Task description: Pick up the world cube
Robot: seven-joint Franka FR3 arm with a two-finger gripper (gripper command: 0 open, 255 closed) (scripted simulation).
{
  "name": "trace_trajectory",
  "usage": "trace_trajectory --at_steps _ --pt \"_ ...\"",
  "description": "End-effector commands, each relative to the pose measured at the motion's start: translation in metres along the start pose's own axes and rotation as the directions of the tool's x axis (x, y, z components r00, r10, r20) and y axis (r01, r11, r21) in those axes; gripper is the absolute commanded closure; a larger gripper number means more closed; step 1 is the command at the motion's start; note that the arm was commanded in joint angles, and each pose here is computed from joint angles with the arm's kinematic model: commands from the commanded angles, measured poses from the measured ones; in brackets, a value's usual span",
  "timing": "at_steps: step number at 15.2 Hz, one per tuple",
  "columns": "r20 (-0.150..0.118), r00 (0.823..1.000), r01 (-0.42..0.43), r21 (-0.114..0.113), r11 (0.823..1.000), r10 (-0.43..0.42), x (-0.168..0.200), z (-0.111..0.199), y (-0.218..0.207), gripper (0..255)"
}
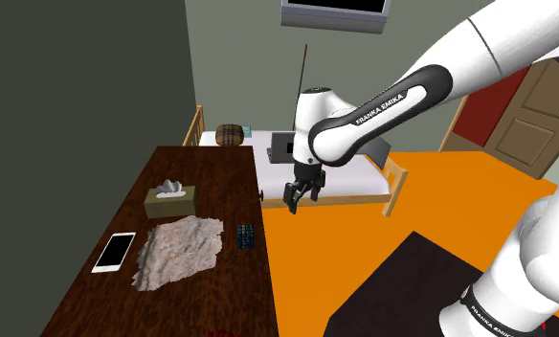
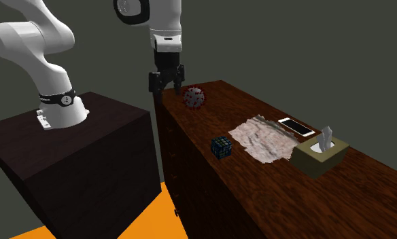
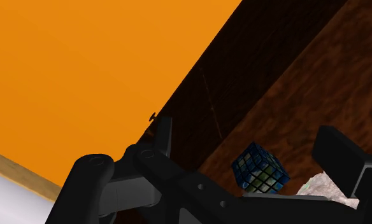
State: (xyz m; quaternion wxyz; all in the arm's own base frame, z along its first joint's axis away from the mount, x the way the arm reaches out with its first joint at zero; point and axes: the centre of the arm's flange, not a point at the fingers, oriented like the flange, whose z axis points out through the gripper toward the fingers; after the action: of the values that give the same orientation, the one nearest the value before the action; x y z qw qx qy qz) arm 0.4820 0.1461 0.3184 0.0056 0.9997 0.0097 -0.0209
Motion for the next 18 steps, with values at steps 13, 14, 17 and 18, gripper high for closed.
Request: trace_trajectory --at_steps 13,14,17,18 --pt "-0.019 0.999 -0.042 0.006 0.999 0.042 0.113 0.124 -0.077 0" --pt "-0.020 0.999 -0.045 0.006 0.999 0.045 0.121 0.132 -0.083 0" --pt "-0.024 0.998 -0.054 0.007 0.999 0.054 0.146 0.158 -0.098 0" --pt "-0.025 0.998 -0.056 0.007 0.998 0.056 0.152 0.165 -0.102 0"
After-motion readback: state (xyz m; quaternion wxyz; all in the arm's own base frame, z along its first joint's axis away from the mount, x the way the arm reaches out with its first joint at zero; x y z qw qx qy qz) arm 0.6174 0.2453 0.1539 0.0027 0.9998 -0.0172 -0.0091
